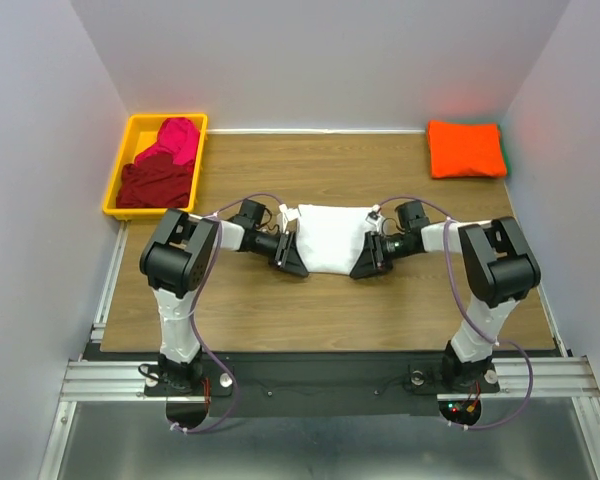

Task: Fold and stack the t-shirts
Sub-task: Fold the tshirt

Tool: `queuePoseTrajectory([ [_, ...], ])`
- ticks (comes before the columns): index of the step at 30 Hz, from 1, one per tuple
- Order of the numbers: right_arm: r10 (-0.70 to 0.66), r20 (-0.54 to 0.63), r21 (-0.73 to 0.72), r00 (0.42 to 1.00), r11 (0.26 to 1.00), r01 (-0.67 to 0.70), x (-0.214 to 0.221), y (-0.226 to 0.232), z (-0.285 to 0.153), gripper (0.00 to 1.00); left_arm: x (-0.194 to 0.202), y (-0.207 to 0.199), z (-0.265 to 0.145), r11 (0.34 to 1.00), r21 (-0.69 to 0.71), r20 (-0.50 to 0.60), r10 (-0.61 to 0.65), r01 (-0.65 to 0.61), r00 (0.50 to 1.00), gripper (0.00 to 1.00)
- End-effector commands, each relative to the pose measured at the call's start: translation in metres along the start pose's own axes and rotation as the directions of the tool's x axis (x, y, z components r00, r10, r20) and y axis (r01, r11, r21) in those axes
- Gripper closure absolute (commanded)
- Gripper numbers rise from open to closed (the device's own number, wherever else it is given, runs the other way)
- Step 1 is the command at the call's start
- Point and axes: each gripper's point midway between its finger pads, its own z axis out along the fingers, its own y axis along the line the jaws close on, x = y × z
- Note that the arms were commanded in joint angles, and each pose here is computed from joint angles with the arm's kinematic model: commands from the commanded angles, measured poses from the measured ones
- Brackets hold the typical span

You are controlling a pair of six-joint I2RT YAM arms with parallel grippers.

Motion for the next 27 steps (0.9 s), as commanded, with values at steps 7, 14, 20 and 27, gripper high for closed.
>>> queuePoseTrajectory([
  [7,-0.302,0.203,-0.072,0.932,0.944,0.322,-0.084,0.106,-0.063,0.6,-0.064,-0.088,-0.043,0.921,0.001,0.084,0.387,-0.388,0.918,0.6],
  [14,-0.258,0.26,0.052,0.93,0.966,0.253,-0.15,0.041,-0.067,0.61,-0.156,-0.071,-0.029,0.932,-0.087,0.224,0.363,-0.352,0.904,0.59],
  [20,-0.185,0.277,0.089,0.943,0.982,0.167,-0.184,-0.026,-0.057,0.62,-0.199,-0.009,-0.013,0.979,-0.082,0.33,0.203,-0.186,0.922,0.59],
  [27,-0.169,0.303,0.117,0.938,0.983,0.139,-0.21,-0.062,-0.044,0.63,-0.213,0.053,-0.035,0.995,-0.087,0.423,0.076,-0.043,0.903,0.6],
])
